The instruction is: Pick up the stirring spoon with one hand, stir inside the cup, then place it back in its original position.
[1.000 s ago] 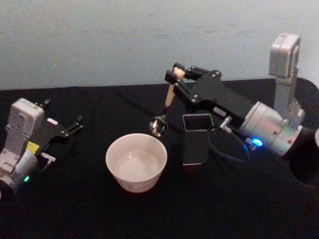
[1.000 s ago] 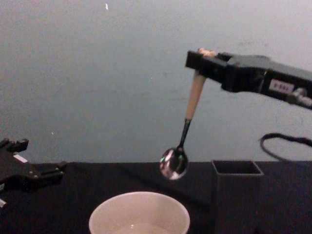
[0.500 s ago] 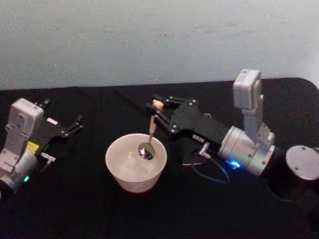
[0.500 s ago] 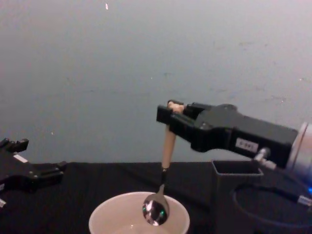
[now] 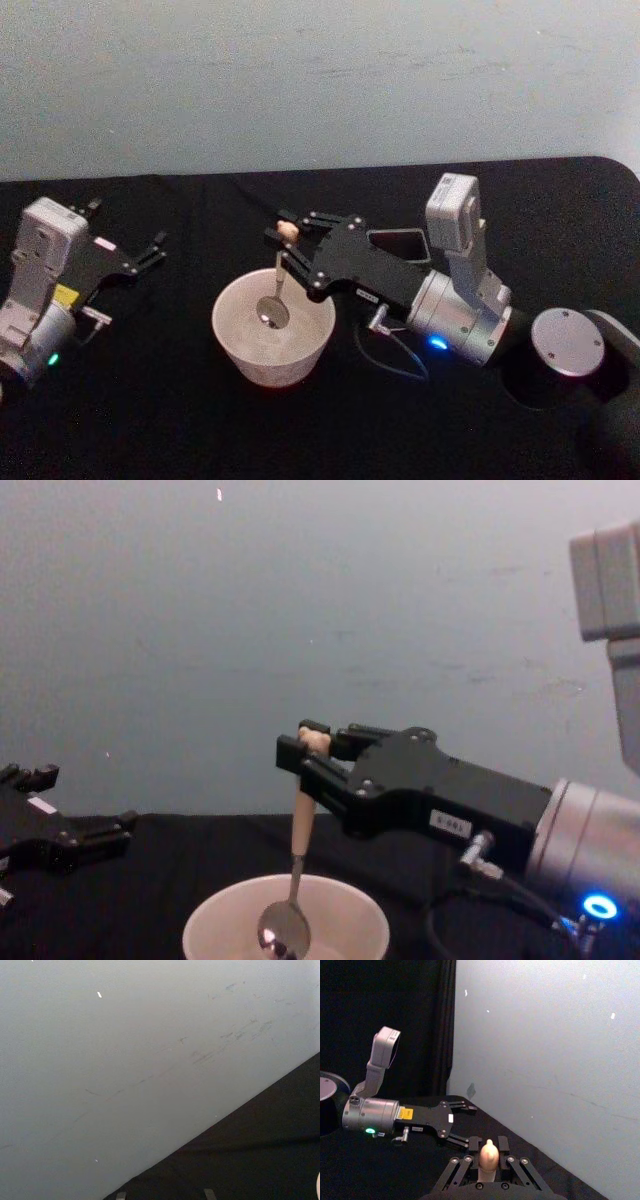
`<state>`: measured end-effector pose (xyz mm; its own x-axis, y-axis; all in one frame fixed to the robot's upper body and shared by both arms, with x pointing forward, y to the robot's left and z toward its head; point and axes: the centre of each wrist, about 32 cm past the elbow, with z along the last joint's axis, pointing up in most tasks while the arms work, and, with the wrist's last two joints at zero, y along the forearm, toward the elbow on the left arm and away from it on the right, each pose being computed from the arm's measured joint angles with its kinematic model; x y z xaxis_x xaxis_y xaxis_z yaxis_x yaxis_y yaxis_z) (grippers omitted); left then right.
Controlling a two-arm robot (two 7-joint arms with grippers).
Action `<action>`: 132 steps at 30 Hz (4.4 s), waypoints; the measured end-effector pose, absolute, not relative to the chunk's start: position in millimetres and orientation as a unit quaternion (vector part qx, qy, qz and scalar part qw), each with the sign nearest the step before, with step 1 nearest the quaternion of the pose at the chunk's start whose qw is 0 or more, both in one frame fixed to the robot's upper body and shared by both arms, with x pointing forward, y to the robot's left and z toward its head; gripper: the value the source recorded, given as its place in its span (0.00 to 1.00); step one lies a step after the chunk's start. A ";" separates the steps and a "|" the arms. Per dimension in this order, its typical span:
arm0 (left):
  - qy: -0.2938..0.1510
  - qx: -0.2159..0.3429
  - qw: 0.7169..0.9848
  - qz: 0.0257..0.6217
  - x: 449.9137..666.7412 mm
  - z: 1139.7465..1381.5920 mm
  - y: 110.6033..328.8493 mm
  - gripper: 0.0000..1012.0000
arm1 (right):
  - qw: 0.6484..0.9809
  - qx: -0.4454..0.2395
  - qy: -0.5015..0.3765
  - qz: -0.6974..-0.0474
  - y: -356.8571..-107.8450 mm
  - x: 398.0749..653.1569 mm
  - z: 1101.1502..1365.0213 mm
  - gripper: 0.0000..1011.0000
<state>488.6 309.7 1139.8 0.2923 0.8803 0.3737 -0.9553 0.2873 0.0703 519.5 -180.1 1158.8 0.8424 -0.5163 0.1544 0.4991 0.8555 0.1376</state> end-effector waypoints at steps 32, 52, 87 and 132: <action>-0.132 0.142 0.791 0.580 488.6 1139.8 309.7 0.99 | 0.957 0.017 -0.101 -0.270 -195.4 511.9 1146.8 0.22; -0.132 0.141 0.791 0.580 488.6 1139.8 309.7 0.99 | 0.974 0.033 -0.075 -0.213 -182.2 479.9 1148.8 0.21; -0.132 0.141 0.791 0.580 488.6 1139.8 309.7 0.99 | 0.951 0.023 -0.107 -0.290 -188.2 515.0 1148.1 0.21; -0.132 0.141 0.791 0.580 488.6 1139.8 309.7 0.99 | 0.950 0.019 -0.096 -0.296 -171.1 520.3 1149.5 0.22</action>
<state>488.6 309.7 1139.8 0.2922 0.8803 0.3738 -0.9553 0.2873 0.0702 520.3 -171.1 1149.5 0.8070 -0.5653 0.1708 0.5581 0.8246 0.0924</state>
